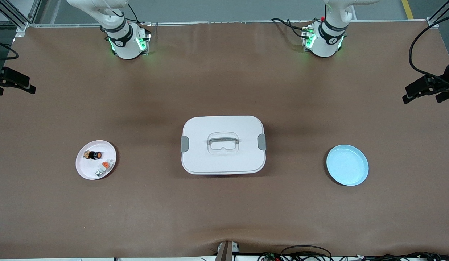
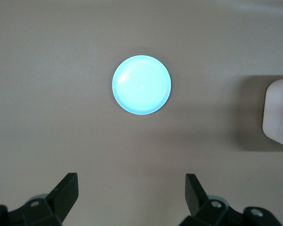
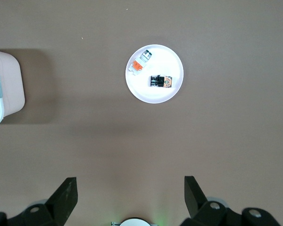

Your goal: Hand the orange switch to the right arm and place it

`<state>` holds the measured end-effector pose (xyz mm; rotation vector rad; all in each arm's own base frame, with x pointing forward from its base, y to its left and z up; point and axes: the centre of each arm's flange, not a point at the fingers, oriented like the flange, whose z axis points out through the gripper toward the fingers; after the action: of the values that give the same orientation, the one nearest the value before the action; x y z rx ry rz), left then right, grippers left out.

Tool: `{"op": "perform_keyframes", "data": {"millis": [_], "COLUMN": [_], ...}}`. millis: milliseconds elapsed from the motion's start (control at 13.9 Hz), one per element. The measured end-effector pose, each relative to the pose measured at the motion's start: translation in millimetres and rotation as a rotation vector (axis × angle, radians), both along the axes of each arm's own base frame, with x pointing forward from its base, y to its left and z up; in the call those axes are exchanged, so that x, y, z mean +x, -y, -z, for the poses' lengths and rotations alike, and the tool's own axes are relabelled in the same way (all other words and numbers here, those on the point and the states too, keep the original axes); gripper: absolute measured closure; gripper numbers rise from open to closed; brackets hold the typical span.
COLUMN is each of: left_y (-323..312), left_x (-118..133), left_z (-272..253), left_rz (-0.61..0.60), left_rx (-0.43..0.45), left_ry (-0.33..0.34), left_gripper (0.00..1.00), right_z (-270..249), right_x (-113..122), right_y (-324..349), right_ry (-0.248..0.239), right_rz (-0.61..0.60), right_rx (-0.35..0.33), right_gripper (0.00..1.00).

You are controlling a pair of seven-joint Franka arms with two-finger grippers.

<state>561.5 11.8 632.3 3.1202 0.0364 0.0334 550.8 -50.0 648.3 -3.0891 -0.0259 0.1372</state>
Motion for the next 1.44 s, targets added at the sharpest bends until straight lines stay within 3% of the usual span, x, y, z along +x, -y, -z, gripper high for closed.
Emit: {"op": "perform_keyframes", "data": {"millis": [431,1436], "left_y": [-0.4,-0.9], "left_x": [0.3,0.5], "left_z": [0.6,1.0], "left_rz": [-0.001,-0.002], "left_rx": [0.0,0.0], "left_ry": [-0.001,-0.002], "left_gripper": [0.0,0.0], "right_z": [-2.2,-8.8], "right_x": [1.1,0.4], "right_y": [9.1,20.3], "right_ry": [0.018,0.051], "right_rz": [0.012,0.09], "right_rx": [-0.034,-0.04], "right_gripper": [0.0,0.0]}}
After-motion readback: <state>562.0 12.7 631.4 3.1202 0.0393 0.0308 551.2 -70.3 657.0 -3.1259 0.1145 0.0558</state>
